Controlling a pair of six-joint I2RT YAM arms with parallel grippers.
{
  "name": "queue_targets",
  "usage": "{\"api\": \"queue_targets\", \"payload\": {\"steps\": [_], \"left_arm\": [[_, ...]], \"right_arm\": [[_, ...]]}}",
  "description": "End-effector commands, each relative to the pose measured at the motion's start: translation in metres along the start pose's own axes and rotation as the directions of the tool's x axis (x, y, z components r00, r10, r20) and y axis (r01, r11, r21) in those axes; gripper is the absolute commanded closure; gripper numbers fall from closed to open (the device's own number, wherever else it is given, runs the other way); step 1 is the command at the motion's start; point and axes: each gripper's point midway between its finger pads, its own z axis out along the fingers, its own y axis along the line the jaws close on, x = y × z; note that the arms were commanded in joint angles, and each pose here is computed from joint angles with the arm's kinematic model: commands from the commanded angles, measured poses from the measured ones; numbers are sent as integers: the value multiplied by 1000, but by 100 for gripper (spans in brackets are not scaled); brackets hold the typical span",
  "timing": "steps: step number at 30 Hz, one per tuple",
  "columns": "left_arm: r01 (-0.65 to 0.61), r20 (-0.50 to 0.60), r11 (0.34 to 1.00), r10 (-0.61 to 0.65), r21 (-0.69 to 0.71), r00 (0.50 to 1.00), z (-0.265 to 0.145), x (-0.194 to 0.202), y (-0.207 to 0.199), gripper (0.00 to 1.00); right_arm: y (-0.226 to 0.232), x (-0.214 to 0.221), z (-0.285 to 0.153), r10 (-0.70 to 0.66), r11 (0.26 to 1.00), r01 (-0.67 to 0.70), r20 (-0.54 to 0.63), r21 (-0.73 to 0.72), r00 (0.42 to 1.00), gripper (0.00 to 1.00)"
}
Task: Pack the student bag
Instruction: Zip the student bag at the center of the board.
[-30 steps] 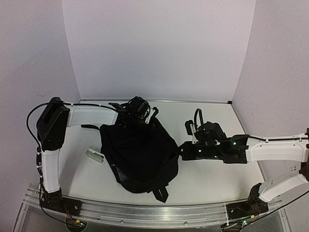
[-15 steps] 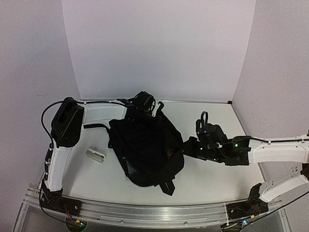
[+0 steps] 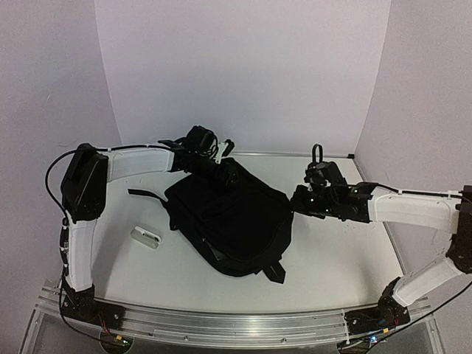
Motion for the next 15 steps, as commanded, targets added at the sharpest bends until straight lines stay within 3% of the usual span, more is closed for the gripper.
{"api": "queue_targets", "payload": {"steps": [1,9,15], "left_arm": [[-55,88,994,47,98,995,-45,-28,-66,30],[49,27,945,-61,324,998,-13,-15,-119,35],[100,-29,903,-97,418,995,25,0,-135,50]], "right_arm": [[18,-32,8,-73,996,74,28,-49,997,100],[12,-11,4,-62,994,59,-27,-90,998,100],[7,2,-11,-18,988,13,-30,-152,999,100]]}}
